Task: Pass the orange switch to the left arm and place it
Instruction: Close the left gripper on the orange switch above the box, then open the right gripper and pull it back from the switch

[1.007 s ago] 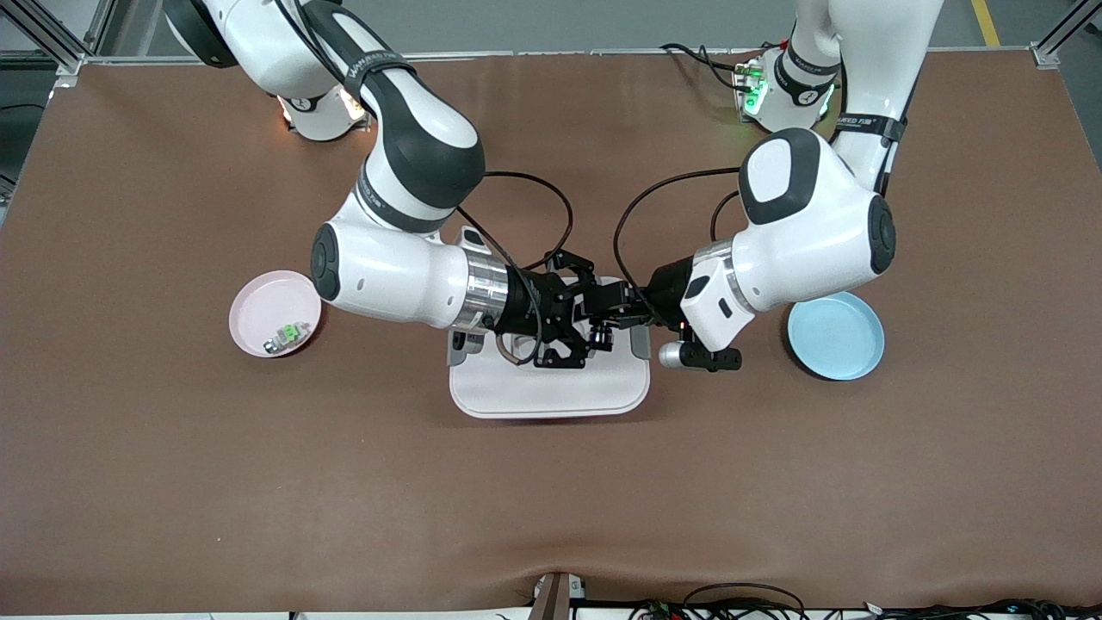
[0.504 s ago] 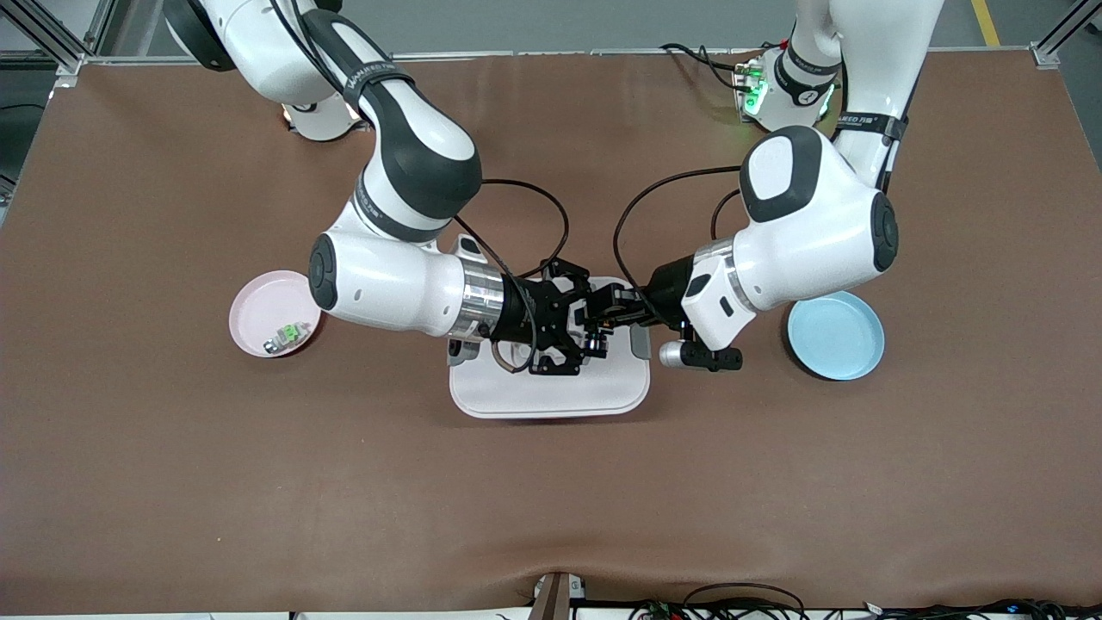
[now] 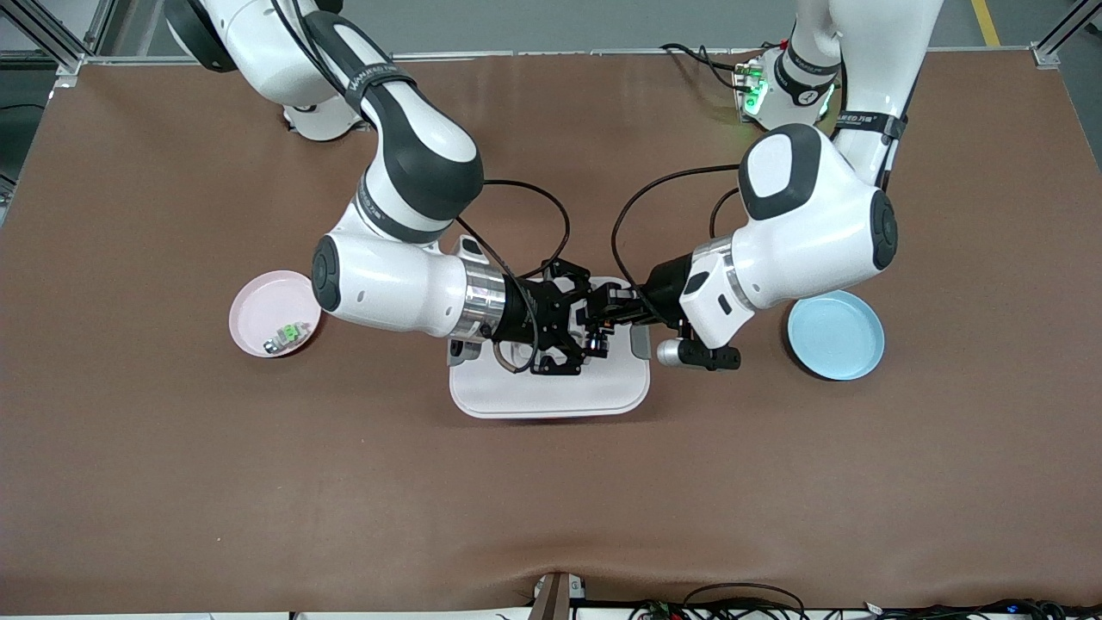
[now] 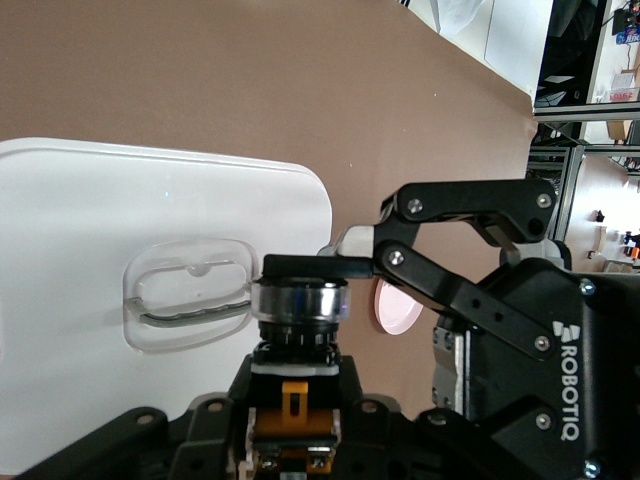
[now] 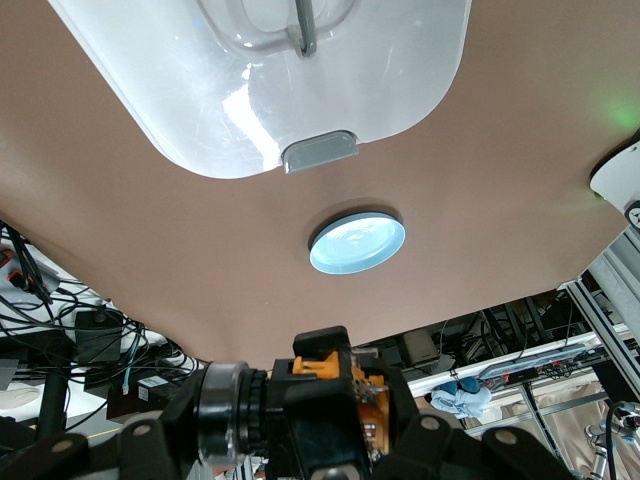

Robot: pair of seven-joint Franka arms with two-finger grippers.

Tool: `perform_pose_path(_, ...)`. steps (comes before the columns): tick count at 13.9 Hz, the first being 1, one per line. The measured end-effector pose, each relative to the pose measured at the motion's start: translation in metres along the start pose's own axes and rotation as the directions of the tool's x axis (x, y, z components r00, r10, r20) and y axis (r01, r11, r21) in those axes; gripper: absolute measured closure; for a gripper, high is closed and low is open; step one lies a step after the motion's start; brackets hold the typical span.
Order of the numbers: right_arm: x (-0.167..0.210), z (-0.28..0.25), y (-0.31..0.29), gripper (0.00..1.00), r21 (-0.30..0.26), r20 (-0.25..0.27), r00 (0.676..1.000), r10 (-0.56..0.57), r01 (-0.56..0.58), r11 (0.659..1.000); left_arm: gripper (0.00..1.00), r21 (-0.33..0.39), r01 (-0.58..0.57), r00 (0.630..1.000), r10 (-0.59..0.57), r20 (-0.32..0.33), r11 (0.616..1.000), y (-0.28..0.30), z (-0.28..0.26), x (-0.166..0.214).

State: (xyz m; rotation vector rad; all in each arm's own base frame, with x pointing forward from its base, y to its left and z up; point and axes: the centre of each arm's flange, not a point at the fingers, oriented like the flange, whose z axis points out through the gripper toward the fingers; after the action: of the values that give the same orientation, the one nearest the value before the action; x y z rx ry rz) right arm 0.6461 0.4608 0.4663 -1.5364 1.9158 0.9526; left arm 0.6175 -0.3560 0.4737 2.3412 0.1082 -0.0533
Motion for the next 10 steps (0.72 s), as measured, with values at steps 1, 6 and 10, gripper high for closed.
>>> perform_pose_path(1,0.0,0.0,0.0,0.27,0.0,0.0,1.0,0.0,0.0,1.0,0.66,0.0,0.0,1.0,0.0,0.0,1.0,0.0,0.0,0.0)
perform_pose_path(6,0.0,-0.01,-0.007,0.0,0.022,0.009,1.0,-0.003,0.002,1.0,0.66,0.003,0.006,1.0,-0.006,-0.003,1.0,-0.004,-0.001,0.002)
perform_pose_path(10,0.01,-0.031,-0.022,0.0,0.022,0.002,0.997,-0.072,0.071,0.997,0.66,-0.002,0.007,1.0,-0.007,-0.02,1.0,-0.004,-0.008,0.005)
